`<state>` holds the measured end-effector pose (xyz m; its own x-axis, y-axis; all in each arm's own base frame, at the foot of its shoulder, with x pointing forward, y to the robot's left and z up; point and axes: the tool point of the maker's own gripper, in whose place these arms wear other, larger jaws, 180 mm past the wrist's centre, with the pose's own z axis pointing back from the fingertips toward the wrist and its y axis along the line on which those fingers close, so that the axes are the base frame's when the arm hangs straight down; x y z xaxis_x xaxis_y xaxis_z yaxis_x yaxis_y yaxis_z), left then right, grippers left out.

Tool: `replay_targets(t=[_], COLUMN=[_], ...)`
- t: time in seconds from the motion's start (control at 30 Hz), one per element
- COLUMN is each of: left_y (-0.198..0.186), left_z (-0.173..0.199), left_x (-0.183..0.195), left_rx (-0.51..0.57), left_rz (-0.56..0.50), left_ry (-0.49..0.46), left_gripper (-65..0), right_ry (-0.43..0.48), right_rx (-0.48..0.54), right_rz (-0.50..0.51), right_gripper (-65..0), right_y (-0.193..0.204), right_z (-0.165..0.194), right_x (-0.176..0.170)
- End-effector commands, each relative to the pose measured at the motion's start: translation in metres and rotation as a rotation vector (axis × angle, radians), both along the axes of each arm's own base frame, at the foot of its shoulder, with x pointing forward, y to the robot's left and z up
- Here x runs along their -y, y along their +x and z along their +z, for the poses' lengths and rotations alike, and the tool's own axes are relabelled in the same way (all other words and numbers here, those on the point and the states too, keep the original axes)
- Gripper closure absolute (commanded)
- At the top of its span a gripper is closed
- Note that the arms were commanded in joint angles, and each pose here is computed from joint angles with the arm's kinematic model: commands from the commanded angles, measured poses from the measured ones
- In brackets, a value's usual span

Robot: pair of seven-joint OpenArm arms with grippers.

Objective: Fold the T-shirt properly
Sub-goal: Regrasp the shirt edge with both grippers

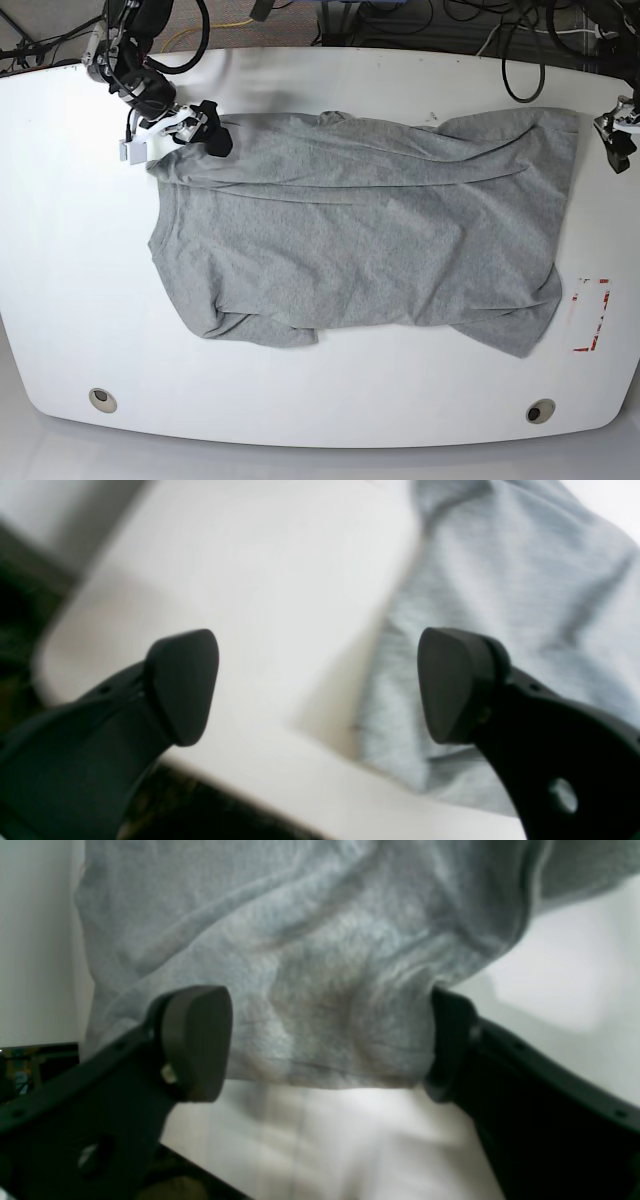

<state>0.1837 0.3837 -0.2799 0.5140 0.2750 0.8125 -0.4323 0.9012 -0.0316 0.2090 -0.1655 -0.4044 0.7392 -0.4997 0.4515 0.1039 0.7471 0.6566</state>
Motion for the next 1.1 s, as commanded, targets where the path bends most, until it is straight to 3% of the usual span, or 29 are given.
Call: replay_targets(t=[0.0, 0.13, 0.2, 0.37, 0.53, 1.07], left_y=[0.006, 0.004, 0.006, 0.004, 0.02, 0.027], left_z=[0.003, -0.015, -0.029, -0.054, -0.068, -0.117], left_x=[0.003, 0.004, 0.009, 0.013, 0.024, 0.049], left_rx=[0.024, -0.007, -0.031, -0.069, -0.071, -0.157], left_rz=[-0.014, -0.007, -0.021, -0.014, -0.04, -0.083], left_ry=[-0.012, -0.06, -0.095, -0.163, -0.215, -0.329], left_gripper=[-59.7, -59.7, -59.7, -59.6, -59.4, -59.0], right_ry=[-0.039, -0.038, -0.038, -0.047, -0.041, -0.041], right_rx=[-0.048, -0.047, -0.045, -0.045, -0.041, -0.036], right_rz=[0.018, 0.018, 0.018, 0.024, 0.029, 0.045], right_gripper=[-53.1, -52.5, -48.8, -25.0, -8.9, -7.3], right_y=[-0.006, -0.006, -0.005, -0.005, -0.005, -0.003], right_z=[-0.007, -0.007, -0.006, -0.007, -0.006, -0.005], right_x=[0.003, 0.003, 0.003, 0.004, 0.002, -0.002])
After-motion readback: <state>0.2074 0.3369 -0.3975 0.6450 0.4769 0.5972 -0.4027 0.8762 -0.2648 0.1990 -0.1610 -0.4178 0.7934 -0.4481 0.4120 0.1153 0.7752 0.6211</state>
